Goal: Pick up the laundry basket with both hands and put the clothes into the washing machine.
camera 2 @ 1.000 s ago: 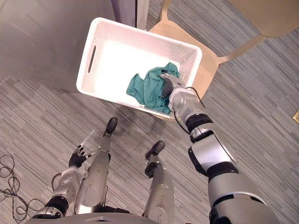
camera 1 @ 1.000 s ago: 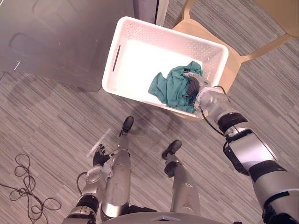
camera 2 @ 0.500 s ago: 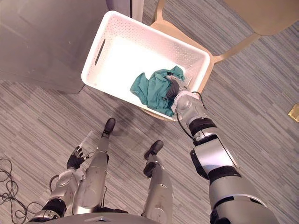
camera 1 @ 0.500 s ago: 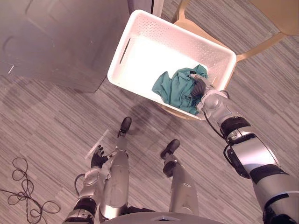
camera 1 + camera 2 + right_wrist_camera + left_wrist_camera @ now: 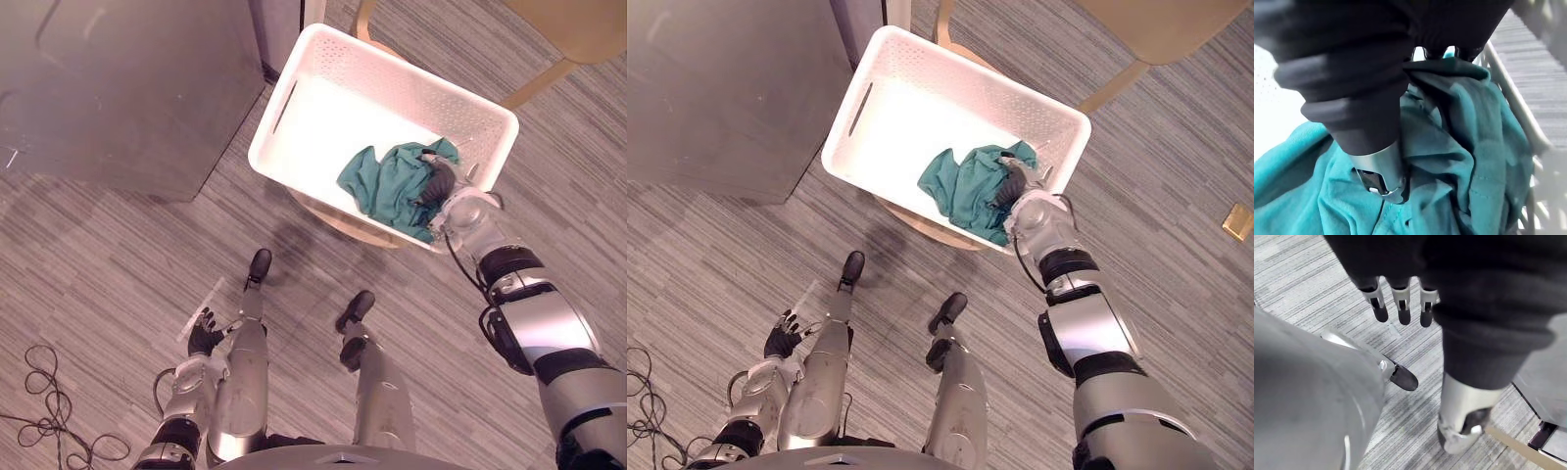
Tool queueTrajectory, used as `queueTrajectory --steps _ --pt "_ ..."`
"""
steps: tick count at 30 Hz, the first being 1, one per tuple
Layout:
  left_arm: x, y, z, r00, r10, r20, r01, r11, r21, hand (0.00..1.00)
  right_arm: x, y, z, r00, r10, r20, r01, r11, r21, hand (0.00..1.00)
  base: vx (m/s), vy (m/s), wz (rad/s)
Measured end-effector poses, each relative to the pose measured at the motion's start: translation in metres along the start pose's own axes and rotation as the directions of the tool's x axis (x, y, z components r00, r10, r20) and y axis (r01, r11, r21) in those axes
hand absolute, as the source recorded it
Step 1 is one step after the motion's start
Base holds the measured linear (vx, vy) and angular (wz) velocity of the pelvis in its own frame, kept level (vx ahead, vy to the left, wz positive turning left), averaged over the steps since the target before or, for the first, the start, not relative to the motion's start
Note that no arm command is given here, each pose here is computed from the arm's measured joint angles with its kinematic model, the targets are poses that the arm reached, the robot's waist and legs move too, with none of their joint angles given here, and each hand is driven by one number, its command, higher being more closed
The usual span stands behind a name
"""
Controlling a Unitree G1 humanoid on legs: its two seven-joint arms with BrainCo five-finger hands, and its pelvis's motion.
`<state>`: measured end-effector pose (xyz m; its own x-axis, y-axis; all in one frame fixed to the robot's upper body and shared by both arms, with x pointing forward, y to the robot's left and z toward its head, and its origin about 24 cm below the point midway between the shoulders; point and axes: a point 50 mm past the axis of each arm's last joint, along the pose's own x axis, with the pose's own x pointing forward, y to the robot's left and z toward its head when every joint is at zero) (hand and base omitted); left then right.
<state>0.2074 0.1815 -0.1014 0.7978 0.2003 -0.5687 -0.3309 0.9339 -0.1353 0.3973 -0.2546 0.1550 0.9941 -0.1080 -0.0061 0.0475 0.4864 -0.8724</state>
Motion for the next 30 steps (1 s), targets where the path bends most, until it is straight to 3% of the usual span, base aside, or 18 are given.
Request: queueTrajectory --steps 4,6,8,11,14,19,23,27,28,30 --pt "-0.001 0.001 -0.002 1.0 0.006 -0.006 -0.006 1.0 -0.009 0.0 -0.001 -0.019 -0.01 0.993 -0.096 -0.062 0.11 0.948 0.297 1.0 -0.03 -0.055 -0.1" --pt "-0.001 0.002 -0.002 1.0 0.007 -0.003 -0.007 1.0 -0.01 0.0 -0.003 -0.034 -0.013 0.98 -0.175 -0.09 0.197 0.871 0.449 1.0 -0.04 -0.043 -0.09" --pt "-0.001 0.004 -0.002 1.0 0.018 -0.004 -0.018 1.0 -0.015 0.0 -0.005 -0.055 -0.011 0.951 -0.287 -0.116 0.295 0.726 0.621 1.0 -0.06 -0.04 -0.13" --pt "-0.002 0.009 -0.003 0.999 0.046 -0.008 -0.047 0.998 -0.029 0.0 -0.006 -0.07 -0.01 0.925 -0.349 -0.147 0.337 0.582 0.74 1.0 -0.03 -0.052 -0.05" --pt "-0.003 0.012 -0.006 0.998 0.065 -0.016 -0.066 0.997 -0.03 0.0 -0.008 -0.082 -0.005 0.903 -0.402 -0.151 0.342 0.462 0.818 1.0 -0.02 -0.045 0.0" --pt "-0.004 0.015 -0.009 0.997 0.077 -0.03 -0.078 0.997 -0.027 0.0 -0.009 -0.096 0.022 0.873 -0.477 -0.096 0.24 0.251 0.938 1.0 -0.03 -0.058 -0.03" --pt "-0.004 0.016 -0.011 0.996 0.082 -0.039 -0.083 0.996 -0.026 0.0 -0.007 -0.092 0.029 0.879 -0.467 -0.091 0.198 0.186 0.962 1.0 -0.03 -0.054 -0.01" --pt "-0.005 0.019 -0.014 0.993 0.101 -0.053 -0.102 0.994 -0.027 0.0 -0.008 -0.094 0.042 0.871 -0.488 -0.051 0.152 0.169 0.974 1.0 -0.02 -0.061 -0.03" --pt "-0.005 0.02 -0.015 0.993 0.108 -0.056 -0.11 0.994 -0.028 0.0 -0.01 -0.096 0.049 0.862 -0.506 -0.027 0.127 0.166 0.978 0.0 -0.01 -0.041 -0.04" --pt "-0.005 0.021 -0.015 0.992 0.116 -0.057 -0.118 0.992 -0.034 0.0 -0.012 -0.1 0.055 0.849 -0.528 -0.001 0.11 0.174 0.979 0.0 -0.03 -0.049 -0.05"
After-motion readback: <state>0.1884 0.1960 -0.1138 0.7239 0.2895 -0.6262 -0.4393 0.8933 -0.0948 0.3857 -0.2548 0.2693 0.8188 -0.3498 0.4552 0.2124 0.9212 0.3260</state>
